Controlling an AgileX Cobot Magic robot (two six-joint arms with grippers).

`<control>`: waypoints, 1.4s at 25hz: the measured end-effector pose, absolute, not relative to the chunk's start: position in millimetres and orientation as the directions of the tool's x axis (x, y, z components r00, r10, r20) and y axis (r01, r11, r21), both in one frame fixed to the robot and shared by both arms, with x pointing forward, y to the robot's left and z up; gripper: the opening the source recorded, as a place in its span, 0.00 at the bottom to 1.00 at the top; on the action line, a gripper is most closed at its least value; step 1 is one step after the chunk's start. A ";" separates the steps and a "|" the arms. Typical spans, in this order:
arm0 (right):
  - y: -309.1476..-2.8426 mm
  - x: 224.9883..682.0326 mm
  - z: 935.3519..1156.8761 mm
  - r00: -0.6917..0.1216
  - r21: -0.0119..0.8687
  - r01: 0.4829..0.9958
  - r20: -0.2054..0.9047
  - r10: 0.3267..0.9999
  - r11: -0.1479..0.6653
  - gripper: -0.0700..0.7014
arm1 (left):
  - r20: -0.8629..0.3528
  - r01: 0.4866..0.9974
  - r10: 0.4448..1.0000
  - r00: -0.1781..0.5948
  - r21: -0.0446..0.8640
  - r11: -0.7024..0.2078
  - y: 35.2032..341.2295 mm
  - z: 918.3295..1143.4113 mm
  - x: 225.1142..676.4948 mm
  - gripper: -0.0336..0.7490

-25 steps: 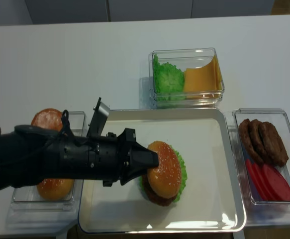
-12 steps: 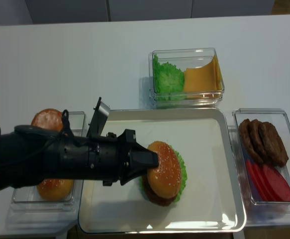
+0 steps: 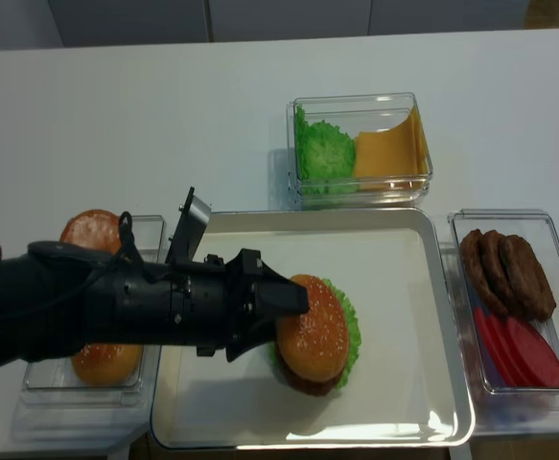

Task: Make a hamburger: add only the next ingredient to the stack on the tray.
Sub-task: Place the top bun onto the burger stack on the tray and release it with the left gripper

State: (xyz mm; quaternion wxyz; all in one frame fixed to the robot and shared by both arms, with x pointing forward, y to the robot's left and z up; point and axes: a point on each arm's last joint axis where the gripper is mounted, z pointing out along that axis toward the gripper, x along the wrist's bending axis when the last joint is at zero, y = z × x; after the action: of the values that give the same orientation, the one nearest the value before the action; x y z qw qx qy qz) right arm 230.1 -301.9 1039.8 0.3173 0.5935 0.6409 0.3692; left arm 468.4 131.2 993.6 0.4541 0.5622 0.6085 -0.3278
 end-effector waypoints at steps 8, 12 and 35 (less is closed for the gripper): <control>-301.9 230.1 1039.8 -0.094 0.850 0.526 0.031 0.995 0.023 0.44 | -0.897 0.976 0.434 0.083 0.161 0.147 133.1 990.2 470.0 0.70; -301.9 230.1 1039.8 -0.094 0.850 0.526 0.031 0.995 0.023 0.44 | -0.884 0.971 0.459 0.081 0.175 0.165 134.6 988.2 472.2 0.75; -301.9 230.1 1039.8 -0.094 0.850 0.526 0.031 0.995 0.023 0.44 | -0.867 0.966 0.491 0.086 0.194 0.173 125.6 985.7 469.3 0.76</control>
State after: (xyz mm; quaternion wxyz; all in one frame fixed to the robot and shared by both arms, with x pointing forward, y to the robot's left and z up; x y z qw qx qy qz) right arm 230.1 -301.9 1039.8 0.3173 0.5935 0.6409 0.3692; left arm 469.3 125.6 985.7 0.4472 0.5858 0.6218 -0.2650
